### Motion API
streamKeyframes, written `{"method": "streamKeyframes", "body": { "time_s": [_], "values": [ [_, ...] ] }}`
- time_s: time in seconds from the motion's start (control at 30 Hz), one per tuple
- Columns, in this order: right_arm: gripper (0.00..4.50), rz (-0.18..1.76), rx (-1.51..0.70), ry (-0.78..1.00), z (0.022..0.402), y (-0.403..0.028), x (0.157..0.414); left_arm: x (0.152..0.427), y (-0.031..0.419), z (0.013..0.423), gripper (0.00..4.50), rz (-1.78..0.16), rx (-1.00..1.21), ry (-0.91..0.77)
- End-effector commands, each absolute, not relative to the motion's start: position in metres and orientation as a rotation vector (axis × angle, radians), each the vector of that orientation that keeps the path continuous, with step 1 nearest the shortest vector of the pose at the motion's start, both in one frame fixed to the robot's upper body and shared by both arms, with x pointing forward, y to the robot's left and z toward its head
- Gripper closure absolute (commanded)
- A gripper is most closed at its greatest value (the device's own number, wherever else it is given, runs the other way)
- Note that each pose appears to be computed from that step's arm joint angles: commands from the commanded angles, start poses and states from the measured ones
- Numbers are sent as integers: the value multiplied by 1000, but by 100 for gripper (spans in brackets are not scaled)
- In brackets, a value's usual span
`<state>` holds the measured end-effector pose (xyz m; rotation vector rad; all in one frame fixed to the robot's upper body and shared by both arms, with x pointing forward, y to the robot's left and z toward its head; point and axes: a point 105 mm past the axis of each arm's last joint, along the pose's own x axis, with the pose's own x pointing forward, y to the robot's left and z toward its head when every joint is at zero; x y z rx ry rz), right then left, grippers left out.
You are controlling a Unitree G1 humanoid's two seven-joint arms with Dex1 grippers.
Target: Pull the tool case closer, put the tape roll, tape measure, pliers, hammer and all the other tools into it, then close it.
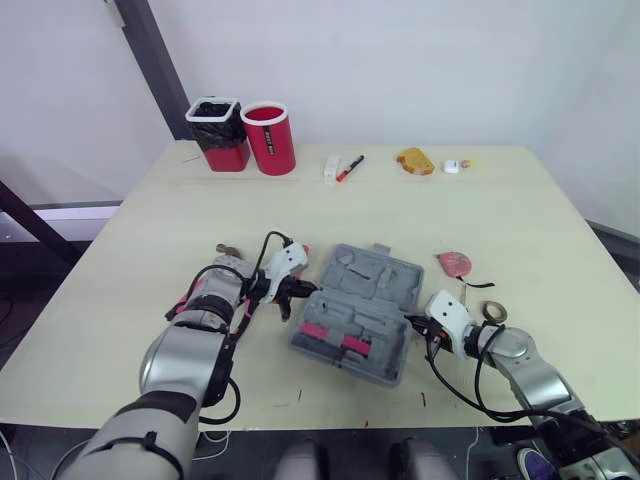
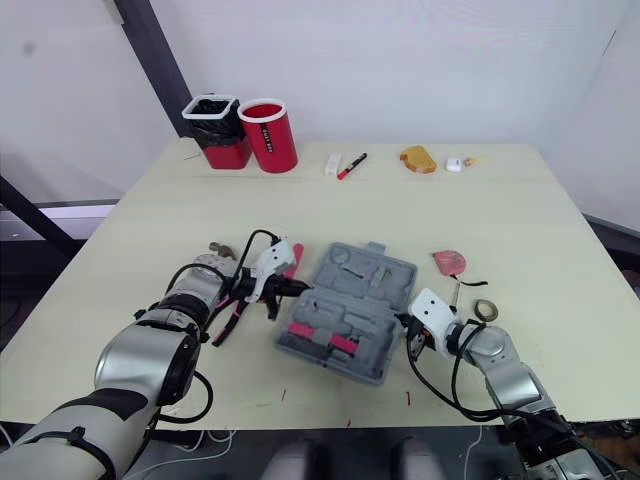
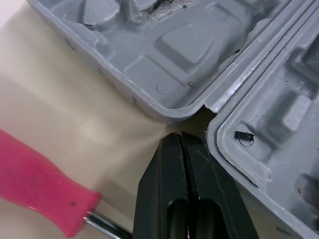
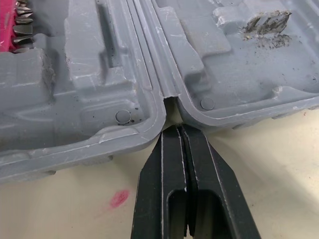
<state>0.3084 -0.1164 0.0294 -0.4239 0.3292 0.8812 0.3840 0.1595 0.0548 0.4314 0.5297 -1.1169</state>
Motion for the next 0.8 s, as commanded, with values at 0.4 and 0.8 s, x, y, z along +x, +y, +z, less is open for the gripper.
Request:
{"method": "streamKeyframes", "body": {
  "time_s": [0.4,0.8],
  "values": [
    [450,940,-448,266,44,-117,315,370,145,46,445,-1241,416,538],
    [450,993,-454,264,45,-117,317,343,152,30,445,-1348,382,576]
  ]
}}
